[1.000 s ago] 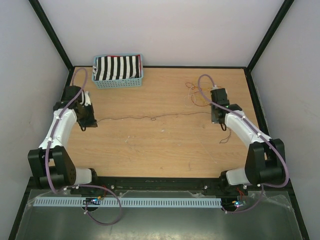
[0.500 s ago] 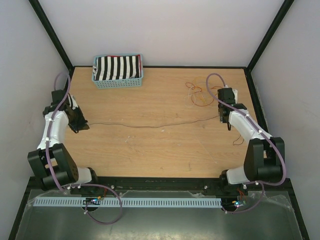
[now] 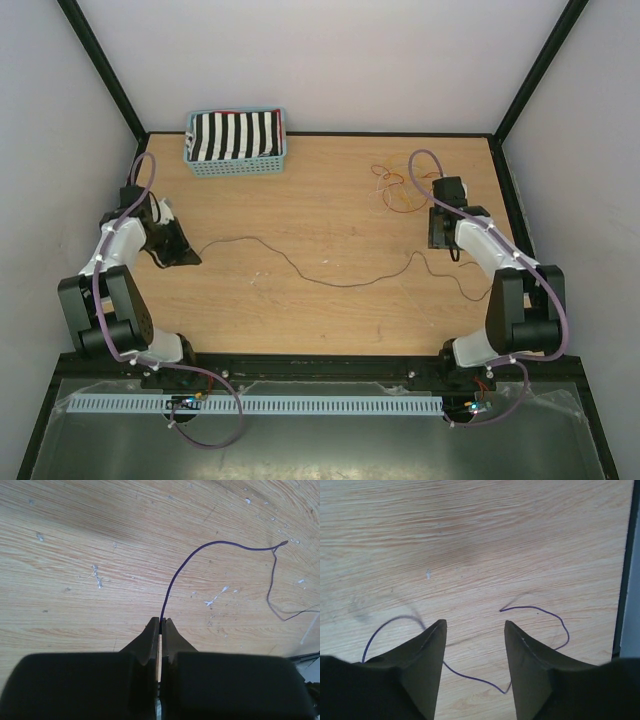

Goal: Zip-tie the wires
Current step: Straighten the cable at the center of the board.

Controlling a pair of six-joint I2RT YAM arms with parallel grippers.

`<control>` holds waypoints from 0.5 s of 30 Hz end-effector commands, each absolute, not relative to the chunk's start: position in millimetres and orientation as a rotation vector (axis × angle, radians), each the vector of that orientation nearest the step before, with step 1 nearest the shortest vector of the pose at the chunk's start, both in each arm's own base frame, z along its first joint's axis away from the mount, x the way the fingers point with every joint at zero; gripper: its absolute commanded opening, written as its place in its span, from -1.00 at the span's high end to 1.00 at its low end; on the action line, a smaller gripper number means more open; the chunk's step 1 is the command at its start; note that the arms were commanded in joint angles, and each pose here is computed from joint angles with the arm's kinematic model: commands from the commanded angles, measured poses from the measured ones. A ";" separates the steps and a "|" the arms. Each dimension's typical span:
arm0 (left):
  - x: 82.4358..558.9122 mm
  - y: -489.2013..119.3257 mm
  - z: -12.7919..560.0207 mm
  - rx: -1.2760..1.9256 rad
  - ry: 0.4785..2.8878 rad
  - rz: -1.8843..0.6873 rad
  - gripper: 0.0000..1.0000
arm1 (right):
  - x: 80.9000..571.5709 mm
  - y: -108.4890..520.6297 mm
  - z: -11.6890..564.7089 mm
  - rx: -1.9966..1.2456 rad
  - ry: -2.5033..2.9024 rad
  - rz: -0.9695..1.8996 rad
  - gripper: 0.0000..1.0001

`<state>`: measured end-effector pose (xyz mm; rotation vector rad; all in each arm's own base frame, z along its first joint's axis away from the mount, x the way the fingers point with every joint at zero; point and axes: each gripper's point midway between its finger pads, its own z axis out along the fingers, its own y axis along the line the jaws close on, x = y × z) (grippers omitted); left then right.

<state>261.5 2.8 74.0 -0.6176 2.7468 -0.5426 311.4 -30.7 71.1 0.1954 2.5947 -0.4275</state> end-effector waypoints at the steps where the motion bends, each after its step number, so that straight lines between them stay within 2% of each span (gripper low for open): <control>1: 263.1 -4.6 72.6 -0.623 2.745 -0.593 1.00 | 308.8 -10.6 83.2 0.147 2.590 -0.261 -0.26; 4: 262.0 -3.0 69.7 -0.632 2.755 -0.582 0.91 | 311.5 4.4 94.2 0.114 2.563 -0.139 -0.42; 9: 259.4 6.9 65.5 -0.655 2.765 -0.510 0.66 | 329.5 27.2 114.7 0.085 2.495 0.028 -0.51; 15: 254.4 15.6 57.4 -0.750 2.770 -0.523 0.45 | 379.5 60.5 147.1 0.130 2.337 0.262 -0.67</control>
